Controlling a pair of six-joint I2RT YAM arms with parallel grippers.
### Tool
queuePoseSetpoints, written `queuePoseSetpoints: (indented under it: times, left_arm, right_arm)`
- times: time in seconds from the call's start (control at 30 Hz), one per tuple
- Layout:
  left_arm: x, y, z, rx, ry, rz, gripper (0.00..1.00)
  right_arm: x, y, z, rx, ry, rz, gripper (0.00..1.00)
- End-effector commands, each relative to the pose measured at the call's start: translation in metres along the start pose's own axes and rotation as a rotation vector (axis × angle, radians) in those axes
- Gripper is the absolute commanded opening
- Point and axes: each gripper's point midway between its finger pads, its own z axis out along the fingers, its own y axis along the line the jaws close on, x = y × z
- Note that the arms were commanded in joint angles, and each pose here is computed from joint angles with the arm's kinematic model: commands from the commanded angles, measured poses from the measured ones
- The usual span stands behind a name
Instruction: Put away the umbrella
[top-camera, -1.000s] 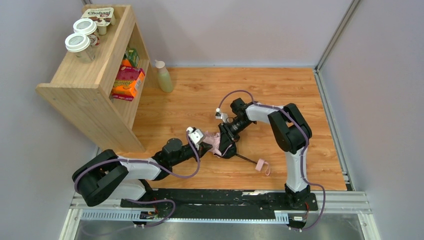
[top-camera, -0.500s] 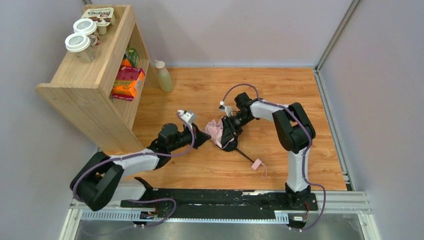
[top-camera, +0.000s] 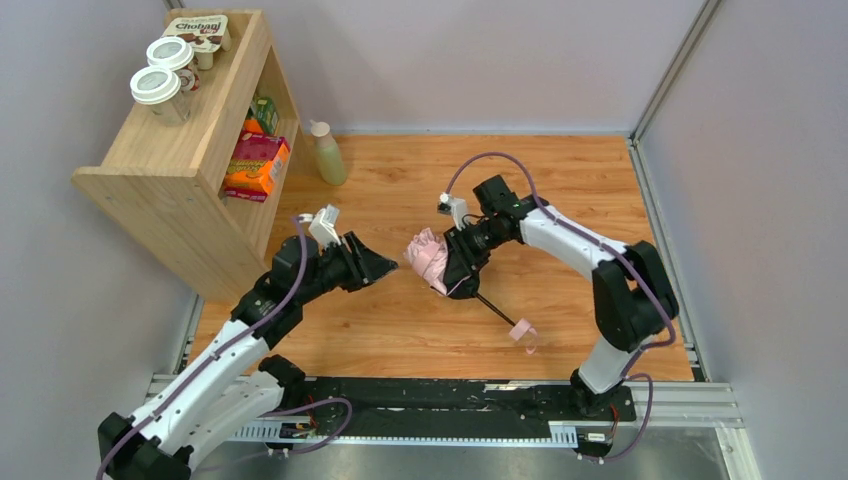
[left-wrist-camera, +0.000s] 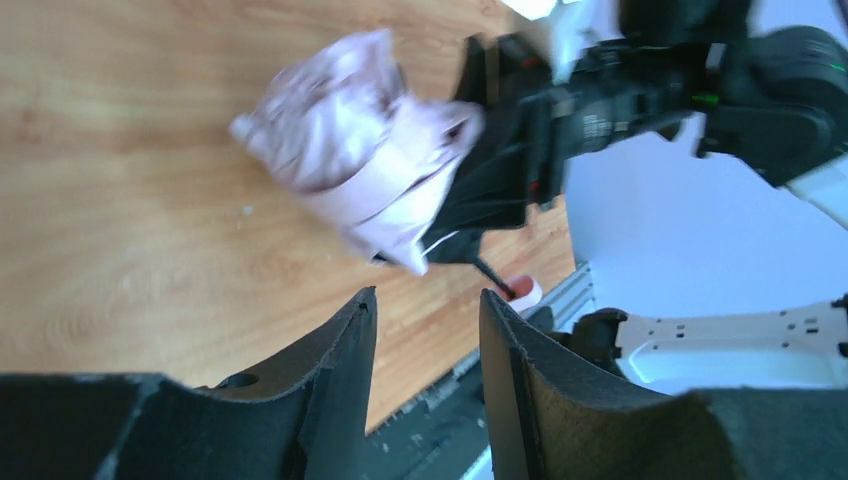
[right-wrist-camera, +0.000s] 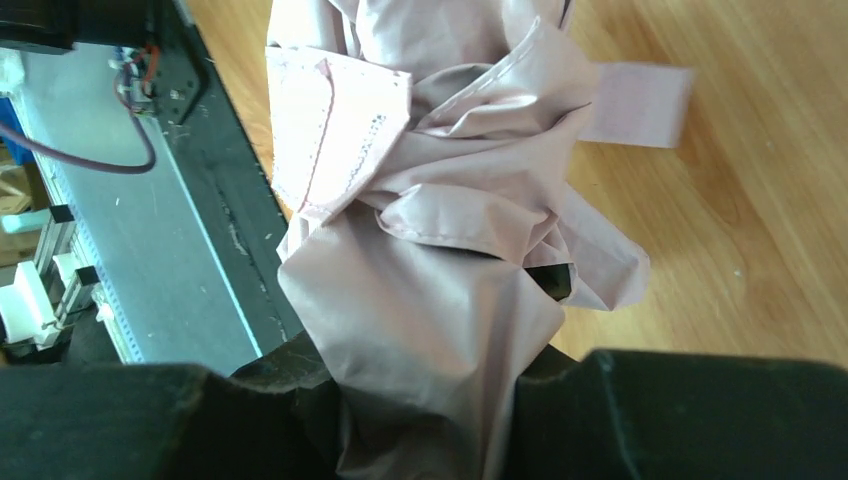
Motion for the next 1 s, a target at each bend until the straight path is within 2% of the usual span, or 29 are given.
queuePoseSetpoints:
  times: [0.0, 0.07, 0.13, 0.23, 0.27, 0.3, 0.37, 0.43, 0.57, 0.7, 0.97]
  left_arm:
    - [0.031, 0.014, -0.027, -0.154, 0.127, -0.302, 0.50]
    - [0.044, 0.009, -0.029, -0.158, 0.178, -0.498, 0.50]
    - [0.062, 0.010, -0.026, -0.148, 0.245, -0.629, 0.51]
    - [0.058, -0.009, -0.022, 0.001, 0.247, -0.735, 0.54]
    - [0.062, -0.005, -0.020, -0.004, 0.251, -0.823, 0.55]
    - [0.057, -0.010, -0.021, 0.045, 0.238, -0.843, 0.61]
    - [0.061, -0.007, -0.024, 0.047, 0.244, -0.946, 0.66]
    - [0.068, 0.001, -0.028, -0.017, 0.255, -1.068, 0.67]
    - [0.064, 0.019, -0.039, -0.140, 0.159, -1.187, 0.68]
    - [0.053, 0.026, -0.039, -0.161, 0.076, -1.290, 0.69]
    - [0.063, 0.024, -0.030, -0.263, 0.165, -1.397, 0.70]
  right_arm:
    - [-0.021, 0.049, -0.044, -0.022, -0.106, -0.093, 0.00]
    - [-0.021, 0.062, -0.057, -0.018, -0.115, -0.124, 0.00]
    - [-0.021, 0.075, -0.067, -0.022, -0.122, -0.160, 0.00]
    - [-0.021, 0.091, -0.077, -0.012, -0.129, -0.221, 0.00]
    - [-0.022, 0.094, -0.080, 0.003, -0.133, -0.236, 0.00]
    - [-0.021, 0.098, -0.084, 0.005, -0.132, -0.247, 0.00]
    - [-0.021, 0.105, -0.089, 0.011, -0.132, -0.272, 0.00]
    - [-0.021, 0.110, -0.093, 0.032, -0.131, -0.299, 0.00]
    - [-0.021, 0.124, -0.099, 0.060, -0.133, -0.371, 0.00]
    - [-0.024, 0.141, -0.099, 0.040, -0.162, -0.448, 0.00]
    - [-0.031, 0.174, -0.096, 0.043, -0.205, -0.604, 0.00]
